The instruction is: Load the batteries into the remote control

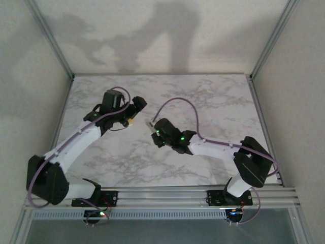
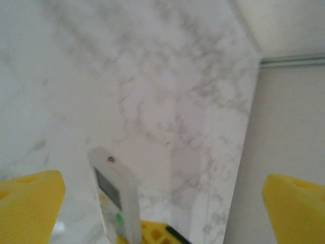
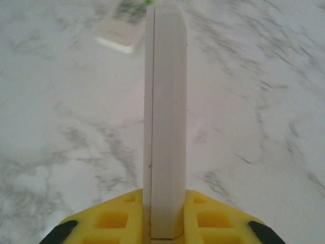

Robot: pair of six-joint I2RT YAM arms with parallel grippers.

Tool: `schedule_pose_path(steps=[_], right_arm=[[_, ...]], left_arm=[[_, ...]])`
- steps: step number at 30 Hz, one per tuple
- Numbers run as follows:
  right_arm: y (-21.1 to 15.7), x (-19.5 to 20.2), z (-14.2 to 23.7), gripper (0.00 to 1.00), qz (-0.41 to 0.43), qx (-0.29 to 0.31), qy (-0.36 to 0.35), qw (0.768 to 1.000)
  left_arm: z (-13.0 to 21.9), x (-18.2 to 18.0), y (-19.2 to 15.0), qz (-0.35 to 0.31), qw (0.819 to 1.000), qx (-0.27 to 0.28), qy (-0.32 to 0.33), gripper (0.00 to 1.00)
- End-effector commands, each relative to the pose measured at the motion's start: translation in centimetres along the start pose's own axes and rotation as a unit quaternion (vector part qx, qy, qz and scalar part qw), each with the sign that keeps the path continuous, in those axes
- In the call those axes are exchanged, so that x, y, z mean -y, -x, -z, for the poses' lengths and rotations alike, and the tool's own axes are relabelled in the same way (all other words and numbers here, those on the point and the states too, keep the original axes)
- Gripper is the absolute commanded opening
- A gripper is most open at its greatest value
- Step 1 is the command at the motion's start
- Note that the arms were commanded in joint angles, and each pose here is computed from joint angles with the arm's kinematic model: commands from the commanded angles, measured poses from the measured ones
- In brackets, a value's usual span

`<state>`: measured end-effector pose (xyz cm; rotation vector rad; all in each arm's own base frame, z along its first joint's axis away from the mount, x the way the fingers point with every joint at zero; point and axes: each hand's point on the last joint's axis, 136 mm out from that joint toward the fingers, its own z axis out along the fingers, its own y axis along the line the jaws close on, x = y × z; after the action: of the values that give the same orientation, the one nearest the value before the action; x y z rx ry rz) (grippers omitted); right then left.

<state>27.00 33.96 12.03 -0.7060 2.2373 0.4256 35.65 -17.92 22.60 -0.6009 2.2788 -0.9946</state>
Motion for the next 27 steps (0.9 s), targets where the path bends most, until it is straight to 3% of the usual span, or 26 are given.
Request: schedule_pose_path(steps=[1, 7, 16, 21, 27], right_arm=[[2.2, 0.6, -0.8, 0.08, -0.163, 0.041, 0.056, 0.984], [2.8, 1.7, -6.8, 0.08, -0.261, -0.001, 0.042, 0.964], [-0.6, 4.7, -14.2, 0.12, -0.336, -0.043, 0.001, 0.941], [-3.5, 6.0, -14.2, 0.28, -0.356, -0.067, -0.021, 0.932], [-2.1, 8.5, -11.0, 0.54, -0.355, -0.043, -0.037, 0.933]], left_arm=[[3.5, 3.0, 2.7, -0.142, 0.985, 0.086, -0.038, 0.99], [5.7, 3.6, 2.0, -0.222, 0.966, 0.114, -0.073, 0.99], [8.9, 2.6, 2.7, -0.237, 0.95, 0.192, -0.074, 1.0], [9.4, 1.3, 3.0, -0.243, 0.942, 0.225, -0.06, 1.0], [10.2, -2.5, 3.9, -0.248, 0.923, 0.295, -0.009, 1.0]])
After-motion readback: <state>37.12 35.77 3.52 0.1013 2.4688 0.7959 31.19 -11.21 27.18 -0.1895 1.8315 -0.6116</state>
